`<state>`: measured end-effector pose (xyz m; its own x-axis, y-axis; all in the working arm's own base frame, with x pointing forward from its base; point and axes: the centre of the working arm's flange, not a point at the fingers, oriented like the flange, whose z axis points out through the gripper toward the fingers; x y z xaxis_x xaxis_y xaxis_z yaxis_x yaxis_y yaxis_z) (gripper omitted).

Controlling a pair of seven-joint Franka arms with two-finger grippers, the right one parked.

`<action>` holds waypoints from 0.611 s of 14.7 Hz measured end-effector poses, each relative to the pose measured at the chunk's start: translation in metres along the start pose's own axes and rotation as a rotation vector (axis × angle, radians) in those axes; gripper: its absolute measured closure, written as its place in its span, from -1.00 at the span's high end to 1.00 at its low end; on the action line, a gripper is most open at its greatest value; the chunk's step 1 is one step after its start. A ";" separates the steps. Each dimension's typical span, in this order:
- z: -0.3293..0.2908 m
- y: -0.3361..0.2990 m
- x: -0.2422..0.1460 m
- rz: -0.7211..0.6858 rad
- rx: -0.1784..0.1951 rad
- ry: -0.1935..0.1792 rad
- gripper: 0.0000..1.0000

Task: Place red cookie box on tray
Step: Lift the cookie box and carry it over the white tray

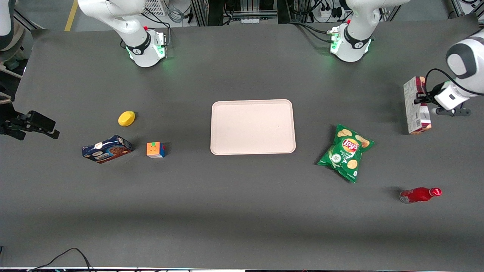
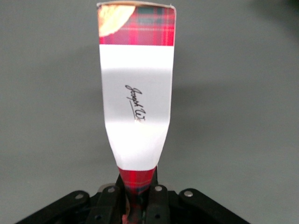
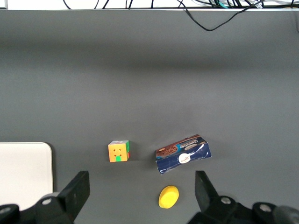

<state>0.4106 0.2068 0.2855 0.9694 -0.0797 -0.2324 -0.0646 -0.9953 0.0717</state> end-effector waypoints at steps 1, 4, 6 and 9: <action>-0.024 0.011 0.014 0.017 -0.004 -0.011 -0.62; -0.088 0.057 0.048 0.003 -0.013 -0.021 -0.62; -0.120 0.100 0.065 -0.026 -0.027 -0.023 -0.62; -0.155 0.178 0.083 -0.092 -0.026 -0.015 -0.62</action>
<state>0.5160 0.0312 0.4294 0.9672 0.0105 -0.2536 0.0305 -0.9967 0.0749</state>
